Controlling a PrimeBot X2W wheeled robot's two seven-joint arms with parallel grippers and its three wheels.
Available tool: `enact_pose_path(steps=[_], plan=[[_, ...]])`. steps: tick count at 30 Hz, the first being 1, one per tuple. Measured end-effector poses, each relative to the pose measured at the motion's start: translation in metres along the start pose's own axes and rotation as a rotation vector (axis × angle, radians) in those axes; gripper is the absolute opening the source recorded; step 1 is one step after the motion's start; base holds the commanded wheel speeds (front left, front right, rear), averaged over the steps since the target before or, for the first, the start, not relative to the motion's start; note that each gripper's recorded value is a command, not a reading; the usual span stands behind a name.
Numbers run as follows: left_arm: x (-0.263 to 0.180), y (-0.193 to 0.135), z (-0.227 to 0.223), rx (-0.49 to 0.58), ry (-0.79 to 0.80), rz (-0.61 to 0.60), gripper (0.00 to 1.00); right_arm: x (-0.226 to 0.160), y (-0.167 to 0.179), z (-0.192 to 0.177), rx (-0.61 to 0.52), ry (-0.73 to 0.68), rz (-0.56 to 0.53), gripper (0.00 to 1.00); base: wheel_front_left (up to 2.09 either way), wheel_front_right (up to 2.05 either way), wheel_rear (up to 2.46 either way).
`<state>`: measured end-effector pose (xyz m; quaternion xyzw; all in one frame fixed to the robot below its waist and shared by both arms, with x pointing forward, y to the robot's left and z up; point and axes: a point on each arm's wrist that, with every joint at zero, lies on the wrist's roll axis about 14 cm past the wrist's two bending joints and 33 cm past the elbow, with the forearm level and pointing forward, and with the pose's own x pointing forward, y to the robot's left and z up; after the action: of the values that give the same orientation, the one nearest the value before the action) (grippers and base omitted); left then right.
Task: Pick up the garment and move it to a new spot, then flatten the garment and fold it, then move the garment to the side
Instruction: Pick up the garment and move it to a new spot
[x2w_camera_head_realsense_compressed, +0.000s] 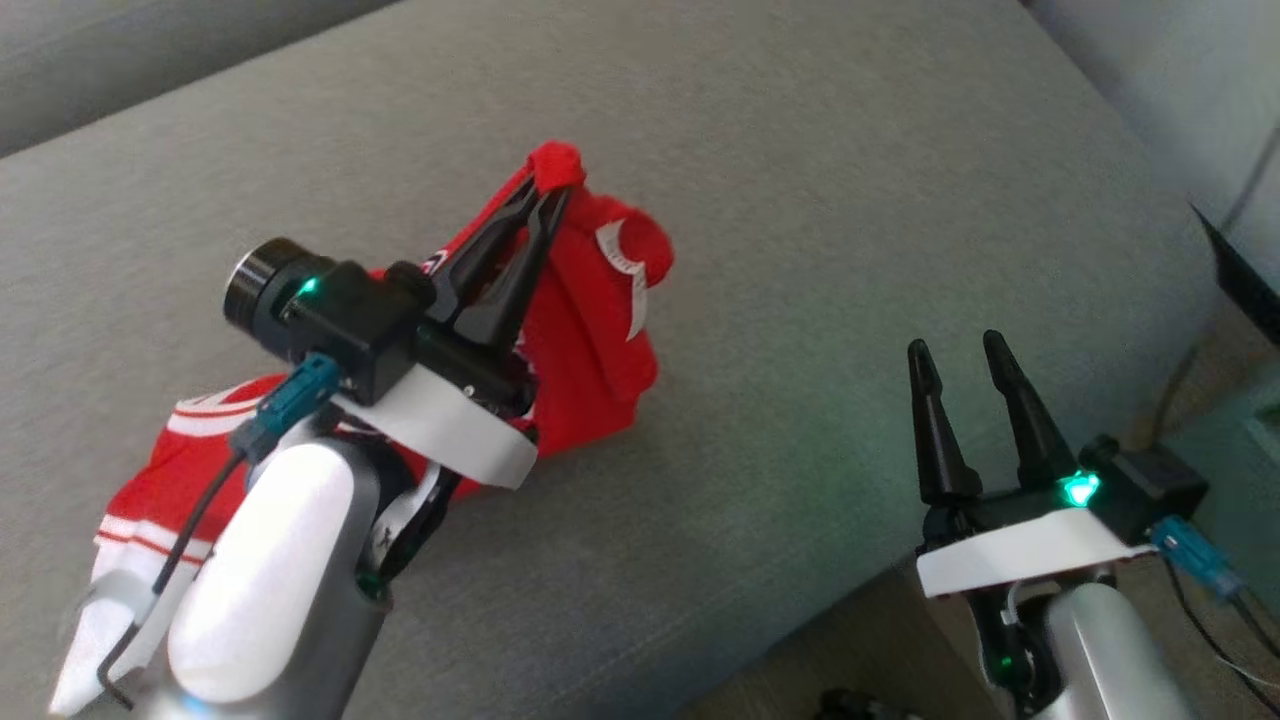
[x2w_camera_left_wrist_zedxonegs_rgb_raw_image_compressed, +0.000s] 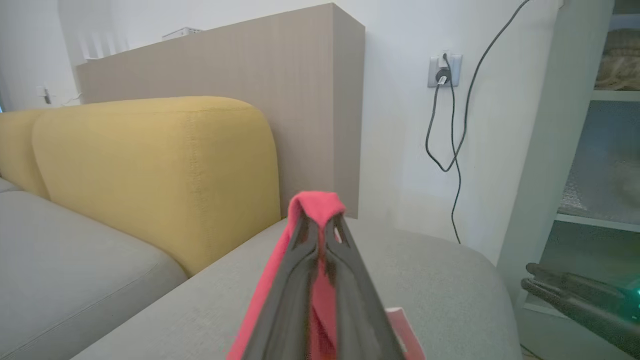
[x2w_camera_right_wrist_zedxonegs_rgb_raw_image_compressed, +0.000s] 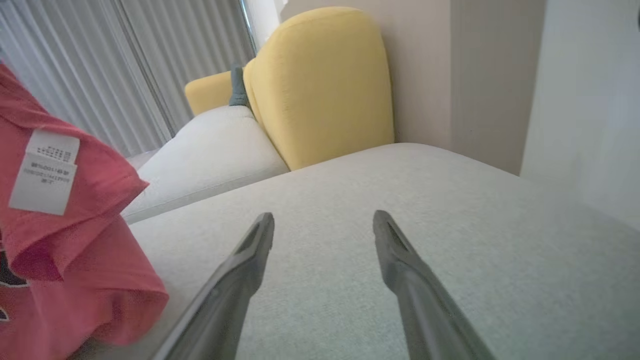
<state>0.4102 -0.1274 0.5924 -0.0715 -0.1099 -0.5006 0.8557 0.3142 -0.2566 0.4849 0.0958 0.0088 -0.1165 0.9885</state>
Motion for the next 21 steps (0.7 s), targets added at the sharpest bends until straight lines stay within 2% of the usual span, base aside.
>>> enact_pose_path(steps=[3, 7, 13, 14, 15, 16, 21], plan=[[0.012, -0.009, -0.006, -0.029, -0.008, -0.04, 0.0, -0.005, -0.012, -0.004, -0.004, 0.014, -0.043, 1.0, 0.0, 0.0, 0.0], [0.012, -0.011, -0.037, -0.075, 0.069, -0.054, 0.0, -0.006, -0.019, -0.011, -0.009, 0.032, -0.071, 1.0, 0.0, 0.0, 0.0], [-0.02, -0.015, -0.096, -0.144, 0.249, -0.041, 0.0, 0.002, -0.013, -0.018, -0.01, 0.05, -0.052, 1.0, 0.0, 0.0, 0.0], [-0.025, -0.015, -0.102, -0.153, 0.27, -0.034, 0.16, 0.004, -0.011, -0.02, -0.009, 0.053, -0.045, 1.0, 0.0, 0.0, 0.0], [-0.03, -0.015, -0.107, -0.158, 0.286, -0.027, 0.49, 0.006, -0.009, -0.021, -0.008, 0.055, -0.036, 1.0, 0.0, 0.0, 0.0], [-0.033, -0.013, -0.109, -0.161, 0.291, -0.018, 1.0, 0.008, -0.006, -0.021, -0.007, 0.054, -0.026, 1.0, 0.0, 0.0, 0.0], [-0.049, -0.007, -0.104, -0.149, 0.274, 0.026, 1.0, 0.021, 0.008, -0.017, -0.014, 0.037, 0.026, 1.0, 0.0, 0.0, 0.0]])
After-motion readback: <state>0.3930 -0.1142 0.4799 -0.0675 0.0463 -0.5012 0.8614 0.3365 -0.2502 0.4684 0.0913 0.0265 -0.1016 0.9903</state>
